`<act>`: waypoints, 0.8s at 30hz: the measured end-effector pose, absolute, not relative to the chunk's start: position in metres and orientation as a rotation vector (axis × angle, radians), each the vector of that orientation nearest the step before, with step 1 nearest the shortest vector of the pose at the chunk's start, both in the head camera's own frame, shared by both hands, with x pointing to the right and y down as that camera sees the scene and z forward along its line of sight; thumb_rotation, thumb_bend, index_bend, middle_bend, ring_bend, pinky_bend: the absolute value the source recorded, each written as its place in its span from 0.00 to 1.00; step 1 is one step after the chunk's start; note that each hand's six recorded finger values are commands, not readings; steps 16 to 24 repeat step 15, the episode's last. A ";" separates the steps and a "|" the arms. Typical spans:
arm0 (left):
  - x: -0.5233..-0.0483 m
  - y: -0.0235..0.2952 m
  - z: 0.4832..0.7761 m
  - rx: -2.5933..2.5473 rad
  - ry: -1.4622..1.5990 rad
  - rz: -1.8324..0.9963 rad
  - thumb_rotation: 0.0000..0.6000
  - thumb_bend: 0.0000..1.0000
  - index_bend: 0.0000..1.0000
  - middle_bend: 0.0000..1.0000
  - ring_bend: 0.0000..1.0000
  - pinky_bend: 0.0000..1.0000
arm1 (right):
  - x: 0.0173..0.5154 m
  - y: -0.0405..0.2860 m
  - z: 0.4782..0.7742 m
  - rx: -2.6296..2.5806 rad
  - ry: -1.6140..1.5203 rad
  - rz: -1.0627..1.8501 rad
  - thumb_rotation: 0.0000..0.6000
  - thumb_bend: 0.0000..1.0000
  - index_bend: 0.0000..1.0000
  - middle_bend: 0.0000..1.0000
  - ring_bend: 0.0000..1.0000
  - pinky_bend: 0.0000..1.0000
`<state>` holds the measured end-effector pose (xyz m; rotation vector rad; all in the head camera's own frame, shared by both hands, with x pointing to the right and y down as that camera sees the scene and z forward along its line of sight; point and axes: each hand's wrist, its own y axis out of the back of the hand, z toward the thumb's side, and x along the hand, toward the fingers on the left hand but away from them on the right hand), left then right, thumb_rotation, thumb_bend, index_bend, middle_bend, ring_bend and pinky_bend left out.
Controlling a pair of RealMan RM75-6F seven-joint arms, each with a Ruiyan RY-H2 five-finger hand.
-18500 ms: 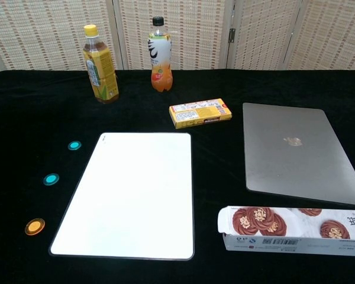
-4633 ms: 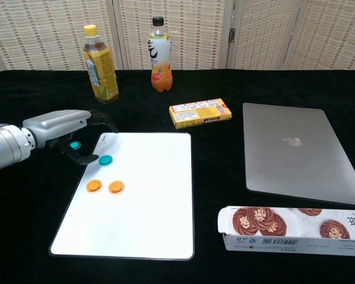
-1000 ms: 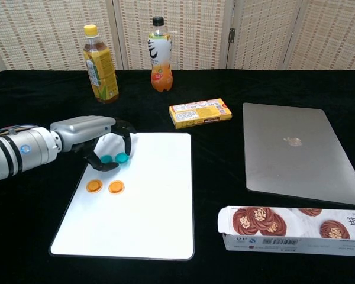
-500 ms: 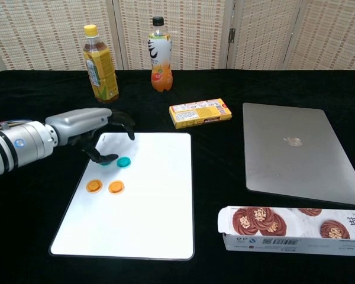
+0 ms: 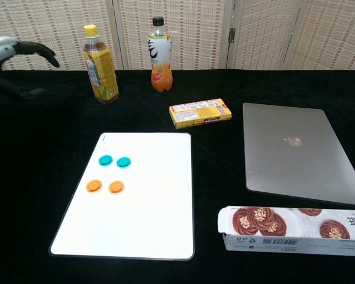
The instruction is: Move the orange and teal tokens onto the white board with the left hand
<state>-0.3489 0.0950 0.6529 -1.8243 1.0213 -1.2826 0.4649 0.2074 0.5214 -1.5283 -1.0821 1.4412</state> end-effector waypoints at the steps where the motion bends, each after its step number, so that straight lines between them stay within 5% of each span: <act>1: -0.357 0.097 0.648 -1.798 1.033 -1.292 1.00 0.43 0.29 0.16 0.03 0.00 | 0.465 0.207 0.522 -1.536 -1.085 1.442 1.00 0.17 0.00 0.00 0.00 0.00; 15: -0.421 0.169 0.586 -1.575 1.146 -1.323 1.00 0.43 0.27 0.15 0.03 0.00 | 0.458 0.215 0.535 -1.682 -1.134 1.399 1.00 0.17 0.00 0.00 0.00 0.00; 24: -0.421 0.169 0.586 -1.575 1.146 -1.323 1.00 0.43 0.27 0.15 0.03 0.00 | 0.458 0.215 0.535 -1.682 -1.134 1.399 1.00 0.17 0.00 0.00 0.00 0.00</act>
